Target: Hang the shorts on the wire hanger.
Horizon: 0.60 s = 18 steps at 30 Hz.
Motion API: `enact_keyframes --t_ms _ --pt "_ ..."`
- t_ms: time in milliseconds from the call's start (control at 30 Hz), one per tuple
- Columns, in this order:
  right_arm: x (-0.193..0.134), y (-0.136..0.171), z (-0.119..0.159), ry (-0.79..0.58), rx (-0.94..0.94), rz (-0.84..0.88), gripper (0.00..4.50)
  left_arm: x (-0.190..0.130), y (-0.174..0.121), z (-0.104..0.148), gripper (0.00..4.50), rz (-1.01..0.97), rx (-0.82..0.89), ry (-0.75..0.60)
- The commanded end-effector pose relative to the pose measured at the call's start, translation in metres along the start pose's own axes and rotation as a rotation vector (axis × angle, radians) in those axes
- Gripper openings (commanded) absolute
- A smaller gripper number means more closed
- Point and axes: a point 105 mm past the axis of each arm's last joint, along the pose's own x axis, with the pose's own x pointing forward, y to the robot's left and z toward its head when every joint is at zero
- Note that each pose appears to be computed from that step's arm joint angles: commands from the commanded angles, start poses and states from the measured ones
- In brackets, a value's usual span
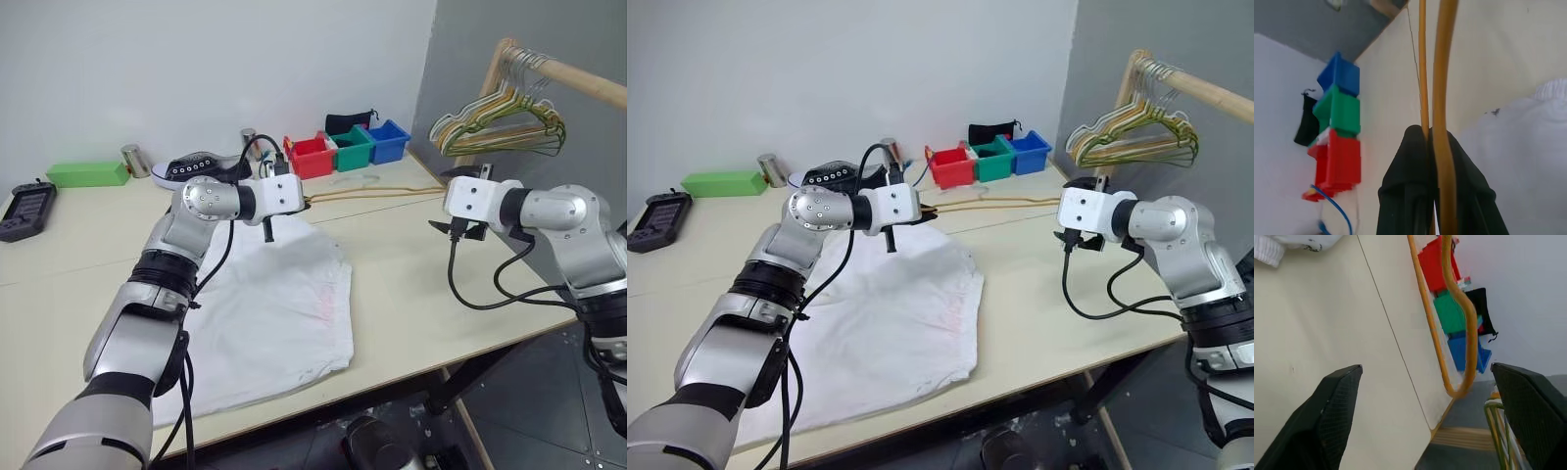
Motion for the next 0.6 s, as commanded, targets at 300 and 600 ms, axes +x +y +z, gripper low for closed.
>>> enact_keyframes --t_ms 300,600 --pt "0.004 -0.007 -0.017 0.082 -0.01 -0.039 3.77 -0.004 0.014 0.025 0.0 0.06 0.185 -0.025" --pt "0.004 -0.01 -0.015 0.076 -0.013 -0.047 1.59 -0.004 0.013 0.023 0.0 0.057 0.198 -0.017"
